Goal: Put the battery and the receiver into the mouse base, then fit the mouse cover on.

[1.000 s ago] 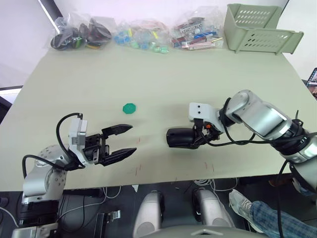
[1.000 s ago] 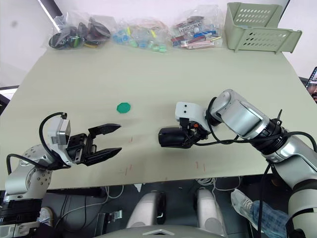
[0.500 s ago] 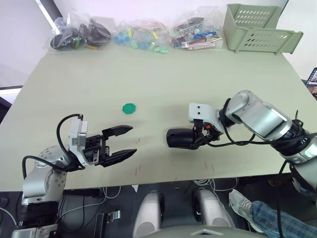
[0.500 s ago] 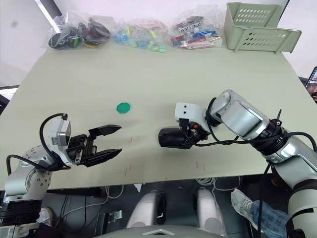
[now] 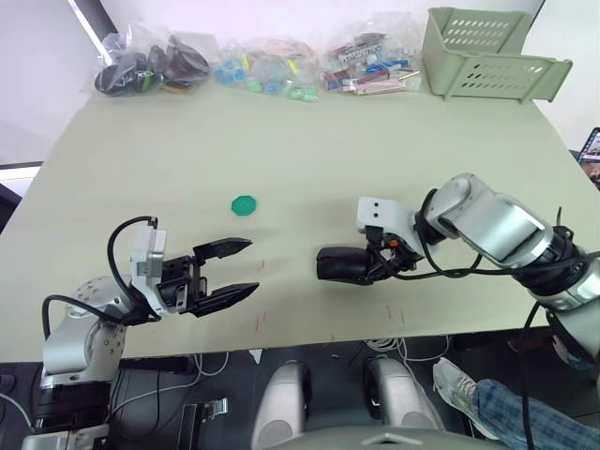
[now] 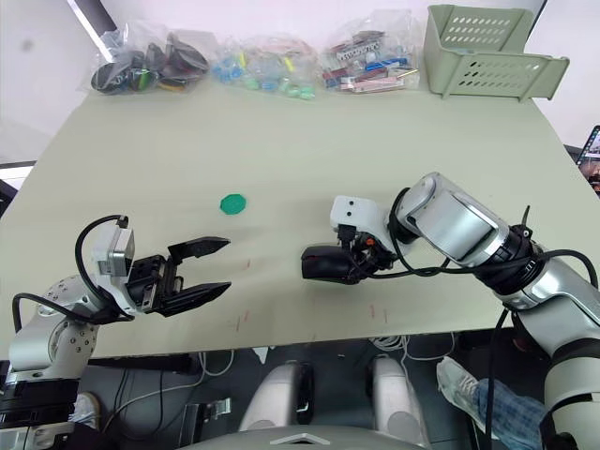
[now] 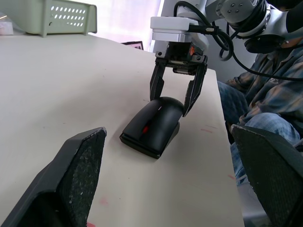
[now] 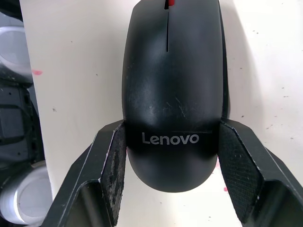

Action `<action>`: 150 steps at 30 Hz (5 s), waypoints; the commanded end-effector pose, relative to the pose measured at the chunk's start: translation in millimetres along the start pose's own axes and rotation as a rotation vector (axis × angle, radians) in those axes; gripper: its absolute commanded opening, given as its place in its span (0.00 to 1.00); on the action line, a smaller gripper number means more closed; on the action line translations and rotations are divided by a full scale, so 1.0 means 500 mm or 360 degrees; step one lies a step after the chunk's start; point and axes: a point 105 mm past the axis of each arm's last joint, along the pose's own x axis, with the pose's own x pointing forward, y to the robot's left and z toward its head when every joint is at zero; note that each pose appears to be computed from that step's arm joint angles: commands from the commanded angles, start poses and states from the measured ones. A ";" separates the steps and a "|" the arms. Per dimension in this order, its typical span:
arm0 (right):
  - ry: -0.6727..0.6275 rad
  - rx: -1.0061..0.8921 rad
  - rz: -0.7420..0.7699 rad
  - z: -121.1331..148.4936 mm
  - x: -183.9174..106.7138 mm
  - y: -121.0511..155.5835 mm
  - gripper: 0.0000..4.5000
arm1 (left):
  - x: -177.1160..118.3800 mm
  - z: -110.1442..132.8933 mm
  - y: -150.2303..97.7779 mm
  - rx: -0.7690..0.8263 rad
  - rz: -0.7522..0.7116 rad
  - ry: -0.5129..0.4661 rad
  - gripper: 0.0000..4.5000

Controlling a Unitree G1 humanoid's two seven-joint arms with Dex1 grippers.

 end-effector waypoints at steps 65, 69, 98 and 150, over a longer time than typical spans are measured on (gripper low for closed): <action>-0.0005 0.0032 -0.0123 0.016 0.017 0.003 0.50 | -0.001 -0.012 -0.005 0.0035 -0.0005 0.0006 1.00; -0.0007 0.0033 -0.0116 0.018 0.020 0.006 0.50 | -0.001 -0.013 -0.006 0.0033 -0.0007 0.0004 1.00; -0.0109 -0.0021 -0.0207 0.047 -0.006 0.006 0.92 | -0.001 -0.014 -0.006 0.0022 -0.0009 0.0008 1.00; -0.0920 0.0129 -0.0366 -0.053 0.028 0.022 0.92 | -0.025 -0.001 0.005 0.0033 -0.0063 0.0070 1.00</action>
